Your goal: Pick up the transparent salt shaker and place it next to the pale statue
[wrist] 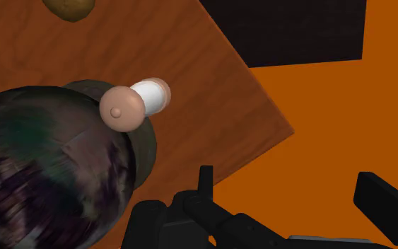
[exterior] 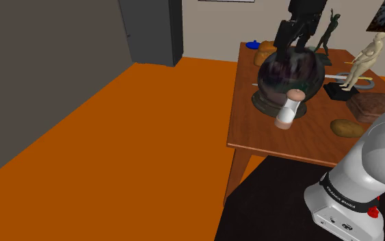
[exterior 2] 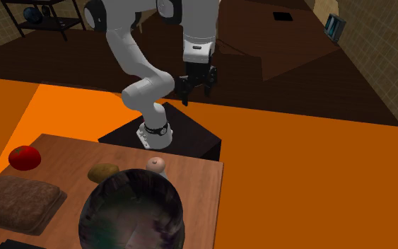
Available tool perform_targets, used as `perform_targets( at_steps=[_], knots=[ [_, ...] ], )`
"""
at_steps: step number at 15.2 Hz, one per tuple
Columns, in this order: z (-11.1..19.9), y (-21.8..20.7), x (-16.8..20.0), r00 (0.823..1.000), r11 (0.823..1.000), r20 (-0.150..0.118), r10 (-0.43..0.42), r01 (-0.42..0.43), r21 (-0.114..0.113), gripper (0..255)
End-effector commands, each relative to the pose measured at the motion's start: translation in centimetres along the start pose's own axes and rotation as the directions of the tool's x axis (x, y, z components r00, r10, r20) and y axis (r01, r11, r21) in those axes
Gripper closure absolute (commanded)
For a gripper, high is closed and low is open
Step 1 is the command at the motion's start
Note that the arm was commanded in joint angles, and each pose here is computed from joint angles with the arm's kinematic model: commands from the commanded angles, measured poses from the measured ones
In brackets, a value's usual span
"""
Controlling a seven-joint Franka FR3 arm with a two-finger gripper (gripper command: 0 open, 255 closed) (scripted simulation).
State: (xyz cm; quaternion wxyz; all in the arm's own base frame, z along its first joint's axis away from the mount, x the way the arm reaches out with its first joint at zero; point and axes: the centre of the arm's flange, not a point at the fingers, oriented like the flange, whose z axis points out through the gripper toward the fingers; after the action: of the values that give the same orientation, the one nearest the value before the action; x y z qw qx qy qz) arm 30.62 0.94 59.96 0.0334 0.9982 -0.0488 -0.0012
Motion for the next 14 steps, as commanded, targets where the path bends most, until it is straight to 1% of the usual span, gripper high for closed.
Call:
perform_targets(
  at_steps=[1,14],
  knots=[
    [0.0,0.0,0.0,1.000,1.000,0.000,0.000,0.000,0.000,0],
    [12.4,10.5,-1.8,0.998,0.995,-0.010,-0.056,0.055,-0.087,0]
  ],
)
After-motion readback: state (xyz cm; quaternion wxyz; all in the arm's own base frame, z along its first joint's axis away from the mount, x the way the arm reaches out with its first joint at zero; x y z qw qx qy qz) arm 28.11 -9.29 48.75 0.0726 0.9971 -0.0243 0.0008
